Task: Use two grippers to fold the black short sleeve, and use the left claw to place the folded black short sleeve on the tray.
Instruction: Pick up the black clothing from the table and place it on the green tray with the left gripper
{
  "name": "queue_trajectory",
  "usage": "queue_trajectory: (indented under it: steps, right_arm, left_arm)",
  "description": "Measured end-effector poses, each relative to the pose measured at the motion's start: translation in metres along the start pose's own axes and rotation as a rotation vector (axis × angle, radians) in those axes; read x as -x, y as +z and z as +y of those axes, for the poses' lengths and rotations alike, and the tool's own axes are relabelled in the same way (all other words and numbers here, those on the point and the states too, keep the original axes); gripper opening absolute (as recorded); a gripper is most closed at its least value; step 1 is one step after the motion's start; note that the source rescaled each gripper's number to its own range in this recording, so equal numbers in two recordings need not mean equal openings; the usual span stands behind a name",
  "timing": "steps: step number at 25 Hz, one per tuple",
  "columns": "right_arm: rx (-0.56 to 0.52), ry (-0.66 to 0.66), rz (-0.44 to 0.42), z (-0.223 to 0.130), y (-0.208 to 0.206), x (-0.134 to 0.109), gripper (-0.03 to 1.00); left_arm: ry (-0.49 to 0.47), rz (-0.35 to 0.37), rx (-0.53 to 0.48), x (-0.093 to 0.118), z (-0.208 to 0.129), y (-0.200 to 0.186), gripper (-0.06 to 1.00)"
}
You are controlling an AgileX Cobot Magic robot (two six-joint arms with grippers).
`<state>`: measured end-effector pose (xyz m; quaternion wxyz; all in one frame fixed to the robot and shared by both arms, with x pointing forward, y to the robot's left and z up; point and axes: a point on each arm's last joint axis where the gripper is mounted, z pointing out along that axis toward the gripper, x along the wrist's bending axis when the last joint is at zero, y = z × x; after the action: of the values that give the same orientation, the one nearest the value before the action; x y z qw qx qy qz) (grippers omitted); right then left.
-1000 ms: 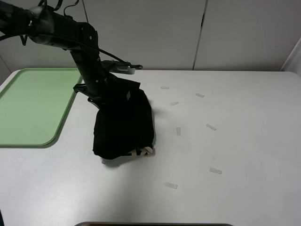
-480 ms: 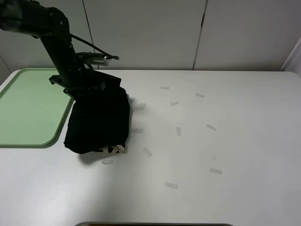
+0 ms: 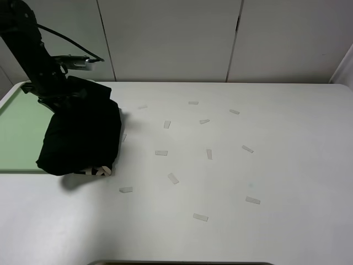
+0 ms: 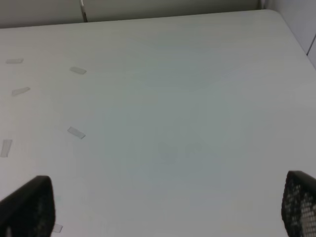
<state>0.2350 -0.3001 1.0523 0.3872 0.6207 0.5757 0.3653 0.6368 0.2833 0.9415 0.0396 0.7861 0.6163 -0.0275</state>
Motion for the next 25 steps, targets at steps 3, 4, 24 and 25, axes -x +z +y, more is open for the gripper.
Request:
queue_trajectory:
  steps: [3, 4, 24, 25]
  right_arm:
    - [0.000, 0.000, 0.000, 0.000, 0.000, 0.000, 1.00]
    - [0.000, 0.000, 0.000, 0.000, 0.000, 0.000, 1.00]
    - [0.000, 0.000, 0.000, 0.000, 0.000, 0.000, 1.00]
    - [0.000, 0.000, 0.000, 0.000, 0.000, 0.000, 1.00]
  left_arm:
    - [-0.010, 0.000, 0.000, -0.019, -0.005, -0.002, 0.25]
    - [-0.013, 0.000, 0.001, -0.026, -0.007, -0.003, 0.25]
    - [-0.053, 0.119, 0.199, -0.126, -0.028, -0.014, 0.25]
    - [-0.052, 0.122, 0.201, -0.129, -0.029, -0.015, 0.25]
